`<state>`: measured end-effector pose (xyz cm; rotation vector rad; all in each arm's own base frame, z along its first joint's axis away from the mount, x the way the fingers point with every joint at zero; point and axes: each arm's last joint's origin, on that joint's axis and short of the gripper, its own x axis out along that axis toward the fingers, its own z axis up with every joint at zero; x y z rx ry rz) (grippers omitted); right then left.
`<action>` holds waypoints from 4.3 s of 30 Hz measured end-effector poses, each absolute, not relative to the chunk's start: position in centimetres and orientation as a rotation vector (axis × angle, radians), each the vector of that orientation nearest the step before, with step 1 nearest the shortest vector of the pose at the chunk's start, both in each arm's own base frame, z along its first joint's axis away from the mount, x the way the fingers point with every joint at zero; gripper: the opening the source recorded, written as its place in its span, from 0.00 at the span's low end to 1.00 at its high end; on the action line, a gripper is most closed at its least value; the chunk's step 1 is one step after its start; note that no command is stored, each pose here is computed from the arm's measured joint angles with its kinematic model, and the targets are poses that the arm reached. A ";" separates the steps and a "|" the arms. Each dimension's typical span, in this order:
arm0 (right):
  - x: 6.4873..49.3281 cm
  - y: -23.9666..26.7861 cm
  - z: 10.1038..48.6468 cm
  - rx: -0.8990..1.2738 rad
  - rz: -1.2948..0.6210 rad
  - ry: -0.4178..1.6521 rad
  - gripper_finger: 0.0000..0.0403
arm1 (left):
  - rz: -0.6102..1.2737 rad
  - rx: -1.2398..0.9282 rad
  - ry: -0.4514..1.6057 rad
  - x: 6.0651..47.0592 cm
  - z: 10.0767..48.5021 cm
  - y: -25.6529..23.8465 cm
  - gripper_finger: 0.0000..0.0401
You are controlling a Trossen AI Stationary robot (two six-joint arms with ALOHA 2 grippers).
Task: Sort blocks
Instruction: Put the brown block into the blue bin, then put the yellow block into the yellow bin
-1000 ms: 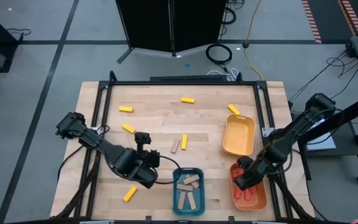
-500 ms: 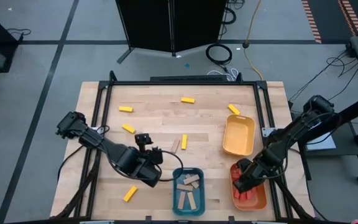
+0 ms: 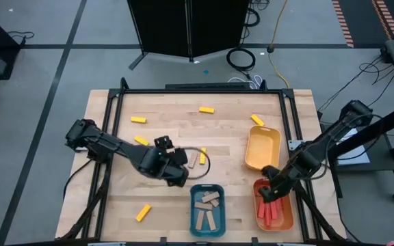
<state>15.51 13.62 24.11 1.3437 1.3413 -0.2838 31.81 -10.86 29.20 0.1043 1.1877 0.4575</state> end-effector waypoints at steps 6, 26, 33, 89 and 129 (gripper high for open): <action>15.0 11.4 26.2 1.294 -0.318 0.916 0.49 | 0.558 -0.181 1.211 32.7 24.3 -7.9 0.95; 15.6 7.1 27.4 1.153 -0.384 0.686 0.49 | 0.690 -0.687 0.808 35.8 17.9 -4.9 0.95; 15.7 6.8 27.5 1.166 -0.375 0.691 0.49 | 0.751 -0.611 0.800 36.2 15.8 -6.8 0.95; 17.0 7.0 28.6 1.217 -0.361 0.467 0.49 | -0.337 -0.331 0.784 32.1 26.9 -12.7 0.20; 19.0 8.5 28.5 1.221 -0.223 0.492 0.49 | -0.155 -0.399 1.047 31.7 25.0 -7.7 0.45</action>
